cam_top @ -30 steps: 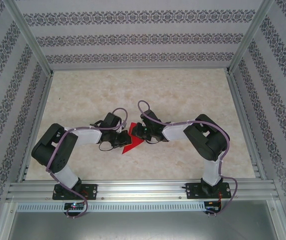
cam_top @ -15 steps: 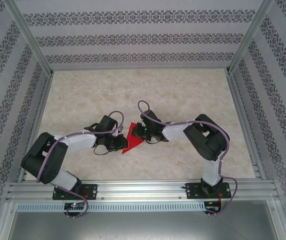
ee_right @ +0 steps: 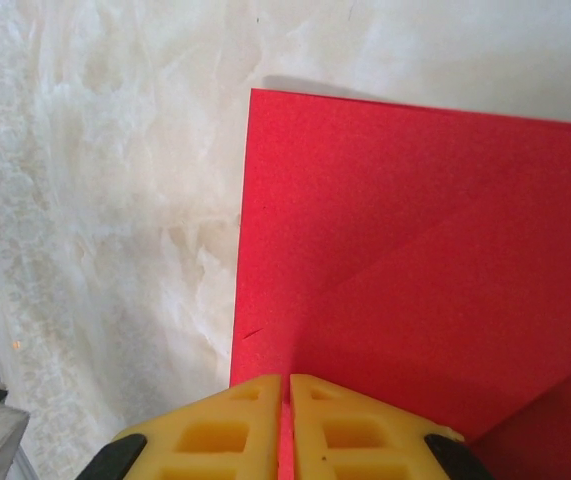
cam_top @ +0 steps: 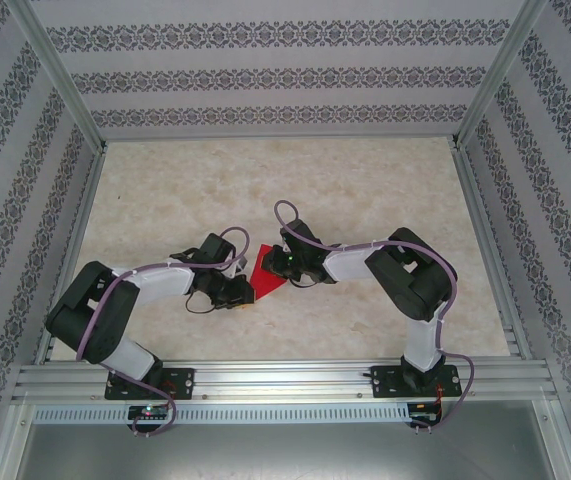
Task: Fold a paper plane with a square sheet of paper (pick it up from the middle)
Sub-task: Fourth fold the wing at the center of the table.
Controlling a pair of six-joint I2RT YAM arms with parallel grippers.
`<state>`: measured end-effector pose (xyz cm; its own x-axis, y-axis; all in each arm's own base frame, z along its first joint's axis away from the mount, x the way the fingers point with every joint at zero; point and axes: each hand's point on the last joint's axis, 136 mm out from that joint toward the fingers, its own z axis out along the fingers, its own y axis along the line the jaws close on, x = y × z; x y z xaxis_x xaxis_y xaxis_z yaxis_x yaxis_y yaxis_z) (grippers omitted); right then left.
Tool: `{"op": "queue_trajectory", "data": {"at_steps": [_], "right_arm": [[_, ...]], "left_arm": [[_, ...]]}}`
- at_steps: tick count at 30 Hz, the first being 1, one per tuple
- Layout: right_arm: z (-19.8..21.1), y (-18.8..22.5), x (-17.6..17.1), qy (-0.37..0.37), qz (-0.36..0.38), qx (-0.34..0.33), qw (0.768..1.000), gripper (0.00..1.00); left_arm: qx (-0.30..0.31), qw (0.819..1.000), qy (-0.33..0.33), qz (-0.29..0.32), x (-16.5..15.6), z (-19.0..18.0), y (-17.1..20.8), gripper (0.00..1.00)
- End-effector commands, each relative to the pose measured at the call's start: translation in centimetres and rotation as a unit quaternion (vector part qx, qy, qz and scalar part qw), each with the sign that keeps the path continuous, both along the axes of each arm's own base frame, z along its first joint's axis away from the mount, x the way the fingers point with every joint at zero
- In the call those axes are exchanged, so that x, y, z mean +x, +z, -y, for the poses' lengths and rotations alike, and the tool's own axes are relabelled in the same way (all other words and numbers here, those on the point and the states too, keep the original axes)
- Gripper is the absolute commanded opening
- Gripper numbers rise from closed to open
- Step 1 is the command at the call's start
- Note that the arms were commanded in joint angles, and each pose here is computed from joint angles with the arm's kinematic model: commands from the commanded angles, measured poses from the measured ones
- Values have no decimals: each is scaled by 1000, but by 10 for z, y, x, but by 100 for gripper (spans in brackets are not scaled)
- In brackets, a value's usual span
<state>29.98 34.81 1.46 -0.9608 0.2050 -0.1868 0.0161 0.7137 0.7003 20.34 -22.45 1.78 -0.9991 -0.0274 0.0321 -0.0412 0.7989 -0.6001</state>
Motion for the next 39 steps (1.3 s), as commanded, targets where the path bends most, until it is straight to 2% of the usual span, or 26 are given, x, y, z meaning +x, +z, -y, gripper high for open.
{"op": "queue_trajectory", "data": {"at_steps": [1, 8, 13, 20, 24, 31, 35, 39], "right_arm": [[25, -48, -16, -13, -48, -67, 996, 13], [28, -49, -17, -11, -49, -73, 996, 13], [26, -49, -17, -7, -48, -71, 996, 13], [24, -45, -17, -3, -44, -66, 997, 13], [23, -45, -16, -4, -43, -65, 997, 13], [20, -43, -14, -5, -43, -61, 997, 13], [20, -44, -14, -4, -45, -62, 997, 13], [20, -43, -15, -3, -44, -61, 997, 13]], "left_arm": [[54, 999, -8, 1, -8, -15, -14, 14], [69, 997, -7, -15, -20, -25, -22, 10], [36, 999, -5, -14, -27, -20, -11, 8], [-24, 998, -1, 63, 0, -1, 44, 9], [-65, 995, 2, 70, 22, 18, 56, 9], [-86, 994, 6, 61, 55, 44, 38, 11], [-35, 998, 17, 57, 61, 33, 11, 10], [13, 999, 15, 33, 46, 16, -15, 10]]}}
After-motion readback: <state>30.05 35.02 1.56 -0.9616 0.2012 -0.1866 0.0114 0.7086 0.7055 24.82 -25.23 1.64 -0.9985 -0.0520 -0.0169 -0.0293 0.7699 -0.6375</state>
